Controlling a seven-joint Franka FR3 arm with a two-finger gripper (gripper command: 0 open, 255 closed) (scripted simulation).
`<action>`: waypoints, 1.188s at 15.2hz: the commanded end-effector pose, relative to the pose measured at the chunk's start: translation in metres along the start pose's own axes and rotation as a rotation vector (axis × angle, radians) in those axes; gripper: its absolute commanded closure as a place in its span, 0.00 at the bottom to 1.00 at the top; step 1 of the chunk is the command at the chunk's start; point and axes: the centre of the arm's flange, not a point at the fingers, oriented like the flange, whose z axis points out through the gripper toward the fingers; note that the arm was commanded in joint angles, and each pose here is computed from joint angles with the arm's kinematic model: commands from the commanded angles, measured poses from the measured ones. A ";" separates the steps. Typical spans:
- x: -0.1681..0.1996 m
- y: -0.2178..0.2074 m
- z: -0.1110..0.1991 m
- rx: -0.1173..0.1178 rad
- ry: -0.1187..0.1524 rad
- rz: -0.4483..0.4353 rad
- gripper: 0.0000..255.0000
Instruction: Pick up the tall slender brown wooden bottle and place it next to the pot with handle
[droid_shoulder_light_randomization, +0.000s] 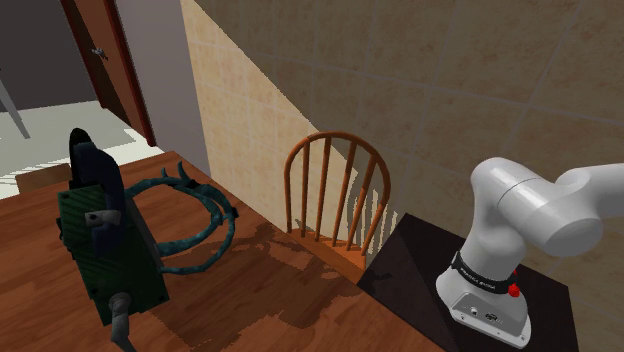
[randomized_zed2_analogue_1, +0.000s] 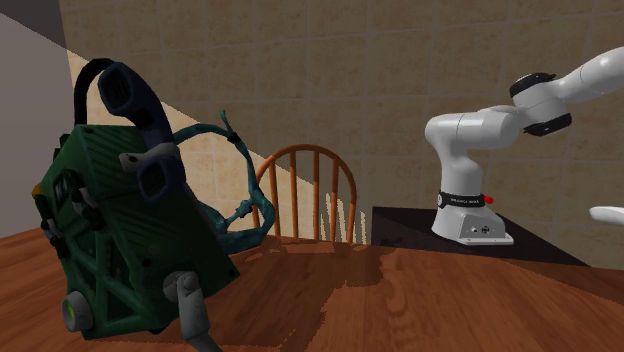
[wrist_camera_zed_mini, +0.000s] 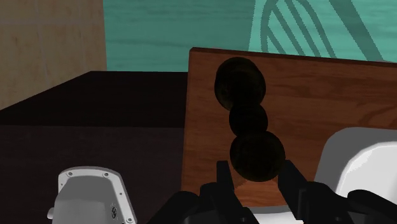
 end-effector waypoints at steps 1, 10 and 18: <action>0.000 0.000 0.001 0.001 0.000 0.000 1.00; 0.000 0.000 0.001 0.001 0.000 0.000 0.00; 0.000 0.000 -0.049 0.001 0.000 0.000 0.00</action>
